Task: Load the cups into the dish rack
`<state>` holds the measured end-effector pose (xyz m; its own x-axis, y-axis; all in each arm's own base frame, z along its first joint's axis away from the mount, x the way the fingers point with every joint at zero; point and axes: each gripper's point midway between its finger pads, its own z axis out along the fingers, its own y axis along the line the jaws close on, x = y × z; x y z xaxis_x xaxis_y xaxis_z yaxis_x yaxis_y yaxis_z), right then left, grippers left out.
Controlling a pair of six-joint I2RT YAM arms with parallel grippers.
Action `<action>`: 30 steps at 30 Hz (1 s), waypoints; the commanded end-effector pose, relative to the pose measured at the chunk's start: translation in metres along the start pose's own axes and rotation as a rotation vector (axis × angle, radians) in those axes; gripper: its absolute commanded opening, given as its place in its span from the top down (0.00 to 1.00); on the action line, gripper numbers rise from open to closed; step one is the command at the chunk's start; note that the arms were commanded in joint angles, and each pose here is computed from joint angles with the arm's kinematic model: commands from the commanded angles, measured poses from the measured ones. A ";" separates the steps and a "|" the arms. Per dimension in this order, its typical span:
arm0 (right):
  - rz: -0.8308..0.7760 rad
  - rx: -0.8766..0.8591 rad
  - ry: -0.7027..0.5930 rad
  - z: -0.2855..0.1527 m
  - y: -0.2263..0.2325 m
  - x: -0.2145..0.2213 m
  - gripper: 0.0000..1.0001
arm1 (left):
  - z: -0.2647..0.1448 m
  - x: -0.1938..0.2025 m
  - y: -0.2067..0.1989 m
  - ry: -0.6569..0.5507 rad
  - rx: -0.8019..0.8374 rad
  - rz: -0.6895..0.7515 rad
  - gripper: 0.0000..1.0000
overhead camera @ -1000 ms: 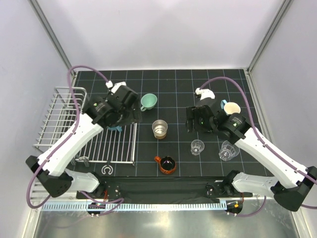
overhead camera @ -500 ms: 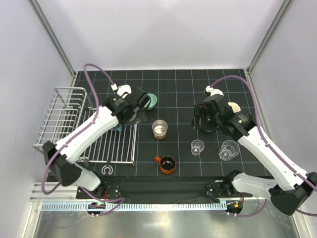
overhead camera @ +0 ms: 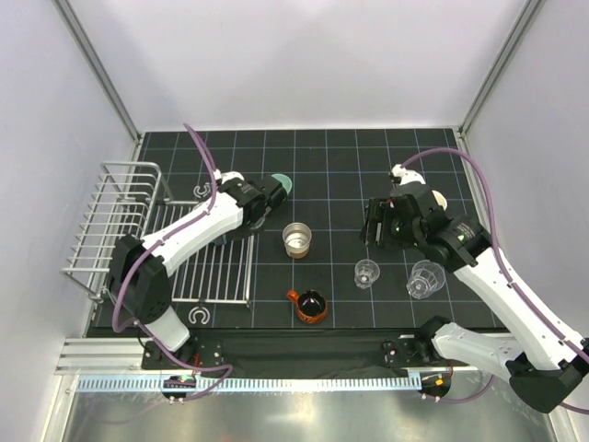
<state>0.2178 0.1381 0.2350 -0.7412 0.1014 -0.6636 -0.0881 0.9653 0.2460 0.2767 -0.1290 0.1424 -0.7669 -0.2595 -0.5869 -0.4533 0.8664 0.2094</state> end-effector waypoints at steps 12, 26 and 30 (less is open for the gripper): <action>0.010 -0.025 0.032 0.012 0.009 0.003 0.28 | 0.030 -0.028 0.012 -0.146 0.011 -0.057 0.28; 0.004 -0.016 0.049 0.012 0.007 0.007 0.28 | 0.058 -0.028 0.014 -0.176 -0.079 -0.002 0.40; 0.009 -0.013 0.053 0.013 0.005 0.012 0.28 | 0.064 -0.025 0.017 -0.166 -0.087 -0.010 0.43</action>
<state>0.2175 0.1469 0.2132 -0.7926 0.0800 -0.6044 -0.0878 0.9660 0.2430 0.3084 -0.0899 0.1094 -0.7201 -0.1841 -0.6690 -0.4648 0.8439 0.2681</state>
